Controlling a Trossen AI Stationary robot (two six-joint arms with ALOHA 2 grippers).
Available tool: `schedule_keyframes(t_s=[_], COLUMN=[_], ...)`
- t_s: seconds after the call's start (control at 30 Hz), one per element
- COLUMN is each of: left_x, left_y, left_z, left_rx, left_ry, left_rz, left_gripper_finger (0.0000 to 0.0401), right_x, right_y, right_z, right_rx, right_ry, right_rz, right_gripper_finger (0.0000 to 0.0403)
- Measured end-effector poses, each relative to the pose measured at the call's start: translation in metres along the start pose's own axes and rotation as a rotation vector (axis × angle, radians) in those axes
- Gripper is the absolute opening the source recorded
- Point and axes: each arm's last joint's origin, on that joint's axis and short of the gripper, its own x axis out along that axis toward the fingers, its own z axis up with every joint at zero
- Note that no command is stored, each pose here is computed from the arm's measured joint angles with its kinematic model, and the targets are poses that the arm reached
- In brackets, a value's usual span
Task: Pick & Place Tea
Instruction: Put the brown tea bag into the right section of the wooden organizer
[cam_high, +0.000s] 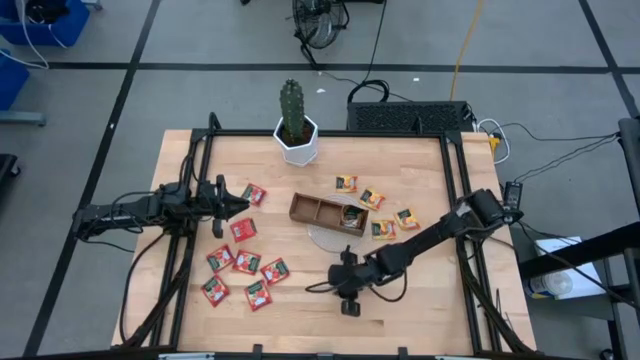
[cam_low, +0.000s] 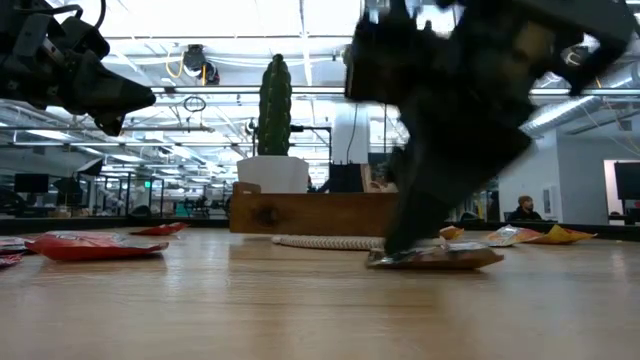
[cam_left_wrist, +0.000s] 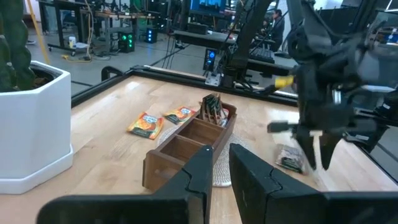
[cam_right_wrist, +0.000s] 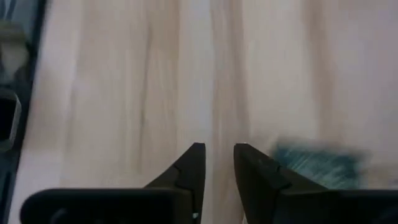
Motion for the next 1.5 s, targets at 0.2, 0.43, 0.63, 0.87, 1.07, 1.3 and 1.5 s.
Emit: schedule_keyframes(t_s=[0.2,0.43,0.63,0.87,1.07,1.3,1.5], left_x=[0.000,0.000,0.000,0.000,0.000,0.000,0.000], left_y=[0.000,0.000,0.000,0.000,0.000,0.000,0.000], left_z=[0.000,0.000,0.000,0.000,0.000,0.000,0.000], left_rx=[0.000,0.000,0.000,0.000,0.000,0.000,0.000], left_ry=[0.000,0.000,0.000,-0.001,0.000,0.000,0.000], left_rz=[-0.001,0.000,0.000,-0.001,-0.001,0.000,-0.001], left_gripper_finger=[0.0058,0.0058,0.0058,0.0058,0.0058,0.0058,0.0058], right_x=[-0.020,-0.048,-0.047,-0.029,-0.019,-0.016,-0.014], right_y=[0.008,0.028,0.017,-0.015,-0.022,-0.035,-0.041], right_z=[0.014,0.041,0.024,0.008,-0.005,-0.027,-0.038], right_rx=[-0.204,-0.261,-0.256,-0.110,-0.087,-0.071,-0.078], right_ry=[-0.107,0.091,0.227,0.254,0.252,0.264,0.306], right_rz=[-0.171,-0.276,-0.335,-0.284,-0.209,-0.294,-0.317], right_gripper_finger=[0.0060,0.0130,0.0250,0.0315,0.0311,0.0291,0.0236])
